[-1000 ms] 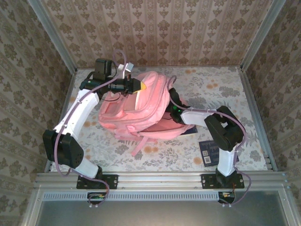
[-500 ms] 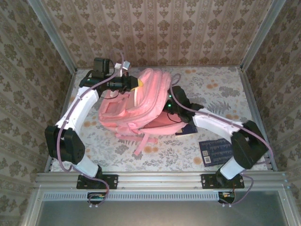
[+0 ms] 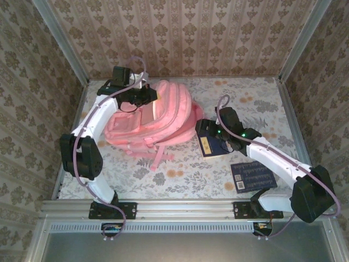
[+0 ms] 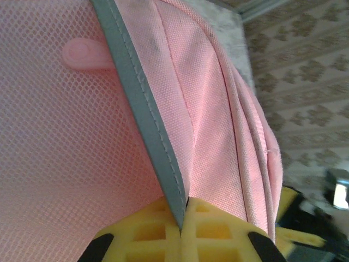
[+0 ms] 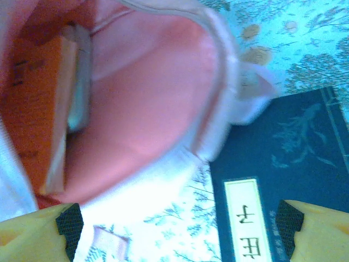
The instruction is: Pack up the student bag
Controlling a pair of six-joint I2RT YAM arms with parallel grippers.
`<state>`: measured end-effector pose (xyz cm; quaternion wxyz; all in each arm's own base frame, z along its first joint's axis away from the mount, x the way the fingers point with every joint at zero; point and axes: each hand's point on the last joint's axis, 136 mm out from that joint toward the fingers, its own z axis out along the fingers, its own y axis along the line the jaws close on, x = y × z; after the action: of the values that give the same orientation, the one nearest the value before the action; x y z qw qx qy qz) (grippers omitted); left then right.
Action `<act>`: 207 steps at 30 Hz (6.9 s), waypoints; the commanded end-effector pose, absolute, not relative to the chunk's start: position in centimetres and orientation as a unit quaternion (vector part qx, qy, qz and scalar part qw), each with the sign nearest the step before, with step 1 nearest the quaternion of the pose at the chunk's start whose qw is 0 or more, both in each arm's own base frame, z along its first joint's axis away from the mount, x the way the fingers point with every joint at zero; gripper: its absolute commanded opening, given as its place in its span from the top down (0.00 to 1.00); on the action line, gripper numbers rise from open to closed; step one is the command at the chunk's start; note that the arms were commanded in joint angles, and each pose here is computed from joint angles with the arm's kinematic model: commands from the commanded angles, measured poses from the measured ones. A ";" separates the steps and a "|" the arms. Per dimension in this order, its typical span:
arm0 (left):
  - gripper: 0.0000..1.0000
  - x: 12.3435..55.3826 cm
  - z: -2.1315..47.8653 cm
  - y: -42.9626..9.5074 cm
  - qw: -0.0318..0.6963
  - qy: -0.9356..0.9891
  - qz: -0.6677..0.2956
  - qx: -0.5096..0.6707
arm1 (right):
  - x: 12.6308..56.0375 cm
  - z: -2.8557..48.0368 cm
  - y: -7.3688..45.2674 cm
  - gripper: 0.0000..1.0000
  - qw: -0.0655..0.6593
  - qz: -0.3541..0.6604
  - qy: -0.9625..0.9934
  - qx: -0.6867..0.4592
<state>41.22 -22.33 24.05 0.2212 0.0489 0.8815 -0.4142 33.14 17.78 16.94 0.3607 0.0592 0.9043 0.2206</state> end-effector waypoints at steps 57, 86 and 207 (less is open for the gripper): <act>0.42 32.4 7.0 -44.8 0.036 0.902 -0.428 -0.029 | 33.5 2.4 11.5 0.03 0.161 0.315 0.892 0.282; 1.00 29.2 16.9 -43.8 0.049 0.837 -0.536 0.105 | 33.2 7.9 13.6 0.02 0.177 0.545 0.771 0.279; 0.32 26.6 24.2 -39.4 0.095 0.732 -0.673 0.044 | 30.4 24.6 15.7 1.00 0.336 0.585 0.708 0.212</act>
<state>26.54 -38.98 20.71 0.0813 0.0320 0.7745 -0.6265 30.29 15.27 23.59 0.3295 0.2259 0.7208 0.5664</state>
